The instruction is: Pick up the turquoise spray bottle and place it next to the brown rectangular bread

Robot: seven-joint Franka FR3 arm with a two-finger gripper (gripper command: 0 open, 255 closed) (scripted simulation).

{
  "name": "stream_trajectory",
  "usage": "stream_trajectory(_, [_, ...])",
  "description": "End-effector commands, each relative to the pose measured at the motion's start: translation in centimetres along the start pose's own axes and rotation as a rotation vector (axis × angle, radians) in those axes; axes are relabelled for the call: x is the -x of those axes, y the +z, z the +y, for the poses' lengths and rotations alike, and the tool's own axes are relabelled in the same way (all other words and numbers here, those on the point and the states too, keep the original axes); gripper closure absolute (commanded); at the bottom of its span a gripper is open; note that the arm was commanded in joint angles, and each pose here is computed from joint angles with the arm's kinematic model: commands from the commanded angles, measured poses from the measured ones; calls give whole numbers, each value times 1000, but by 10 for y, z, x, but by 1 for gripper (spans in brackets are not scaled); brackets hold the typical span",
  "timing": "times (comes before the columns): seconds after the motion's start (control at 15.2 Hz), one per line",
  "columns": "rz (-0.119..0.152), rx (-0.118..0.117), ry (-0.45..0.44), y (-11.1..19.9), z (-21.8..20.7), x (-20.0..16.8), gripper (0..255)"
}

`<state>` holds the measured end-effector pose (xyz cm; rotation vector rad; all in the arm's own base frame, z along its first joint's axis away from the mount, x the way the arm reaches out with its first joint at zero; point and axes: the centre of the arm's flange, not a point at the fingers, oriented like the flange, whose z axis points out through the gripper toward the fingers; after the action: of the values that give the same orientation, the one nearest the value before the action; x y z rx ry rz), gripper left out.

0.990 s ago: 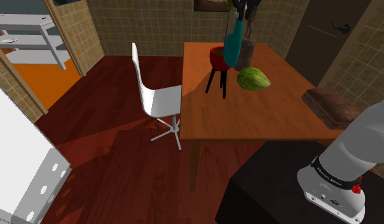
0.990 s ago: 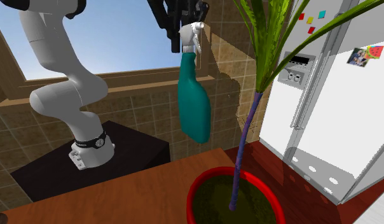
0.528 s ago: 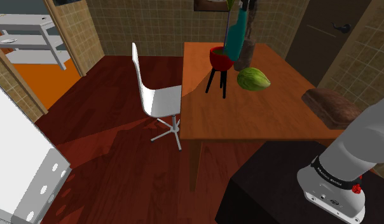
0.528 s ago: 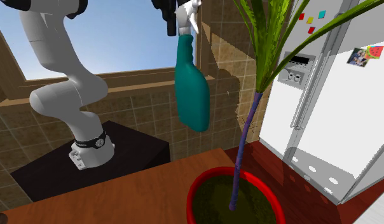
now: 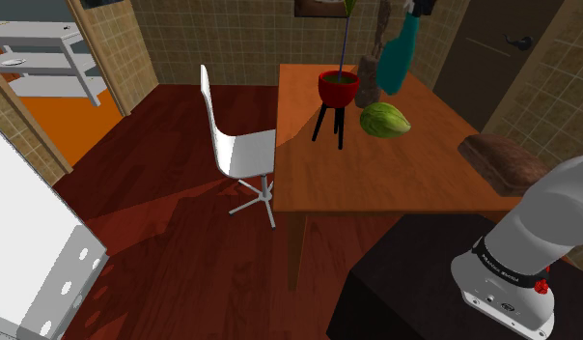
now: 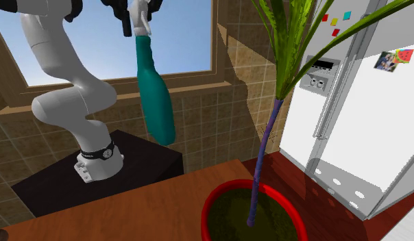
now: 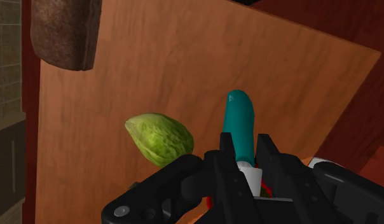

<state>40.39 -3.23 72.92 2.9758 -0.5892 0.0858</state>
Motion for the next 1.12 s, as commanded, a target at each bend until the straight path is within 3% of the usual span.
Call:
stream_trajectory(0.0, [0,-1,-1,2,24,12,255])
stream_trajectory(1.06, [0,-1,-1,10,207,117,255])
